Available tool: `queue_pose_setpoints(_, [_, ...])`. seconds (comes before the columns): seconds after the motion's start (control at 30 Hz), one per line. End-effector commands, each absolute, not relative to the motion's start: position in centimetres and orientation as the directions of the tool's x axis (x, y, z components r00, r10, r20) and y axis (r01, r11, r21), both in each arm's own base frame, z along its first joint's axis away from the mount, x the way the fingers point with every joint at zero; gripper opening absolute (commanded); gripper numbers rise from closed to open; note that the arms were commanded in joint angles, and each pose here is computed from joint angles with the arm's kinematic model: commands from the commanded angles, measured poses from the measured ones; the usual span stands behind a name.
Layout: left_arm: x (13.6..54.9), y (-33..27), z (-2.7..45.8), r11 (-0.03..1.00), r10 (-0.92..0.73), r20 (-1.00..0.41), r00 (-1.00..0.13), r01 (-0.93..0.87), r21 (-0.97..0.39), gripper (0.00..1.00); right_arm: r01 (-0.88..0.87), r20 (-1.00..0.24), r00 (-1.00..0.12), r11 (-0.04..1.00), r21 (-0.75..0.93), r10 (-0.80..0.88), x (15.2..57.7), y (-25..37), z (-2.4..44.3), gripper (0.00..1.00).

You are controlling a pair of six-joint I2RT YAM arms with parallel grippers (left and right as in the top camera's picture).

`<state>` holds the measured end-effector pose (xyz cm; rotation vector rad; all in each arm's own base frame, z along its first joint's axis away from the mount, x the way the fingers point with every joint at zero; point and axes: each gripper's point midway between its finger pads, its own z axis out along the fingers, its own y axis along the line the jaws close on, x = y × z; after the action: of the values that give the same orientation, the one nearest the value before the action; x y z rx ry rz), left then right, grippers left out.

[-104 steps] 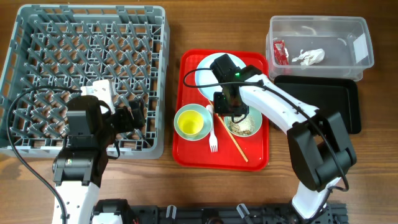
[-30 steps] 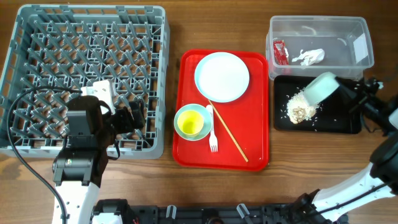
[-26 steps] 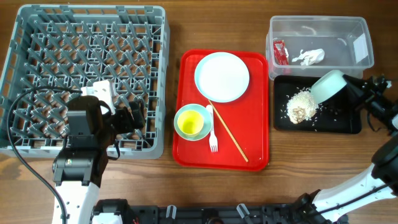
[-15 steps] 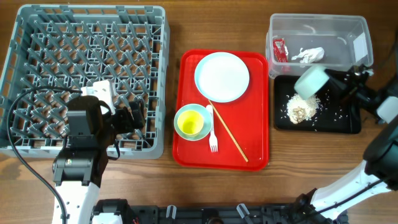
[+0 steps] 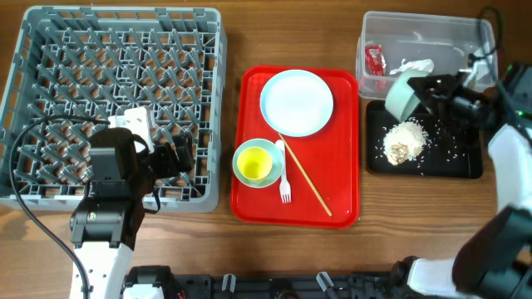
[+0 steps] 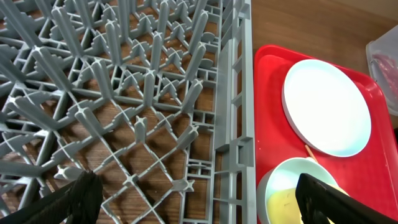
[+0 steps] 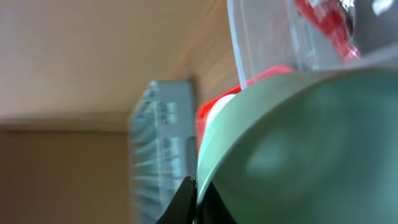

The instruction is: Sort waste into correct bins and load items into the dishwasher rack

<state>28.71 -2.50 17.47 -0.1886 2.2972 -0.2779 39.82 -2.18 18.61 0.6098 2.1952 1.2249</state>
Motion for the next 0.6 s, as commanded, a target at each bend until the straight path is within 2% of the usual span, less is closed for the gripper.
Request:
queue_pose_setpoints(0.0, [29.0,-2.3,18.3,0.964,-0.23,-0.721,-0.654,-0.052,-0.259,1.0,-0.008,-0.54,-0.722,0.775,0.632,0.433,40.3,0.4,19.9,0.05])
queue_pose_setpoints(0.2, [29.0,-2.3,18.3,0.964,-0.23,-0.72,-0.654,-0.053,-0.26,1.0,-0.241,-0.696,-0.715,0.91,0.337,0.068,40.9,9.1,18.7,0.05])
queue_pose_setpoints(0.33, [29.0,-2.3,18.3,0.964,-0.23,-0.72,-0.654,-0.053,-0.26,1.0,-0.437,-0.716,-0.668,0.885,0.159,-0.201,40.3,15.7,16.2,0.04])
queue_pose_setpoints(0.43, [29.0,-2.3,18.3,0.964,-0.23,-0.721,-0.654,-0.053,-0.26,1.0,-0.53,-0.691,-0.658,0.836,0.145,-0.298,39.7,20.0,13.2,0.05])
queue_pose_setpoints(0.57, [29.0,-2.3,18.3,0.964,-0.23,-0.72,-0.654,-0.053,-0.26,1.0,-0.547,-0.623,-0.704,0.82,0.17,-0.341,39.2,22.0,8.6,0.04])
